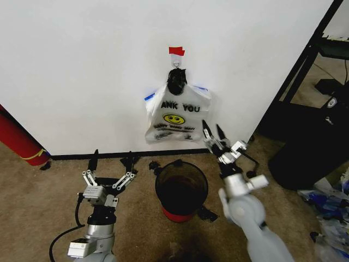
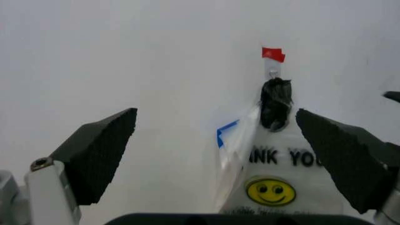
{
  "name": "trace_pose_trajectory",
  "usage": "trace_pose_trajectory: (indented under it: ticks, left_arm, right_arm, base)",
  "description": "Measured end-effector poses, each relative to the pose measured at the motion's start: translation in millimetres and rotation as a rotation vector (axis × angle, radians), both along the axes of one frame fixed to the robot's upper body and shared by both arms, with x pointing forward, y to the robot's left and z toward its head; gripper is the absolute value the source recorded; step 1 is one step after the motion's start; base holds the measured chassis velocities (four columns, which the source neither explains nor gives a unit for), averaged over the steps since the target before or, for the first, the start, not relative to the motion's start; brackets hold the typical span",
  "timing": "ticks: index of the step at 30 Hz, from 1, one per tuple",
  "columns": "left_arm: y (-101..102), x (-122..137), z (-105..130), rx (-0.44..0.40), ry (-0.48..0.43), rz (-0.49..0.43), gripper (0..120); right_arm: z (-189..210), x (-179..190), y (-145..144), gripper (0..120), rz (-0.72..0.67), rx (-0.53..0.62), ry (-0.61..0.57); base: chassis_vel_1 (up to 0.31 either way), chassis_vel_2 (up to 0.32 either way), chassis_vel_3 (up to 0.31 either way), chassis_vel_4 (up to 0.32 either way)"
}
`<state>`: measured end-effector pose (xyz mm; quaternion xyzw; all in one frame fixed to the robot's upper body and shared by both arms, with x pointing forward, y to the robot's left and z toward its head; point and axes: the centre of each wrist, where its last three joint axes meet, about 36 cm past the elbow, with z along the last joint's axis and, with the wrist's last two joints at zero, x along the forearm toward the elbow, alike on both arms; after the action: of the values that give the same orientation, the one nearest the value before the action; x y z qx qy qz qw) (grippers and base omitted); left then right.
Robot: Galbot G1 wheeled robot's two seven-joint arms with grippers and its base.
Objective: Pick up the garbage bag from the wall and place it over the trash bin.
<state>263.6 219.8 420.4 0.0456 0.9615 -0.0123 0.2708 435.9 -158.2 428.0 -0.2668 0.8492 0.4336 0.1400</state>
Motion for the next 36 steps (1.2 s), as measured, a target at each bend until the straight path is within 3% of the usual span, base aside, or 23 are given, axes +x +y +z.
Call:
trace_pose_trajectory:
  ticks: [6, 14, 36]
  left_arm:
    - [8.9, 1.6, -4.4, 0.014, 0.014, 0.022, 100]
    - [15.9, 7.1, -13.2, 0.010, 0.038, 0.035, 100]
    - [20.4, 9.8, -16.0, 0.004, 0.040, 0.045, 100]
  right_arm:
    - [0.8, 69.6, 36.2, 100, 0.086, 0.121, 0.027]
    - [5.9, 140.6, 70.0, 100, 0.136, 0.125, -0.040]
    - [-5.5, 169.3, 80.9, 100, 0.110, 0.085, -0.034]
  base:
    - [0.000, 0.000, 0.000, 0.000]
    - [0.000, 0.000, 0.000, 0.000]
    - [0.000, 0.000, 0.000, 0.000]
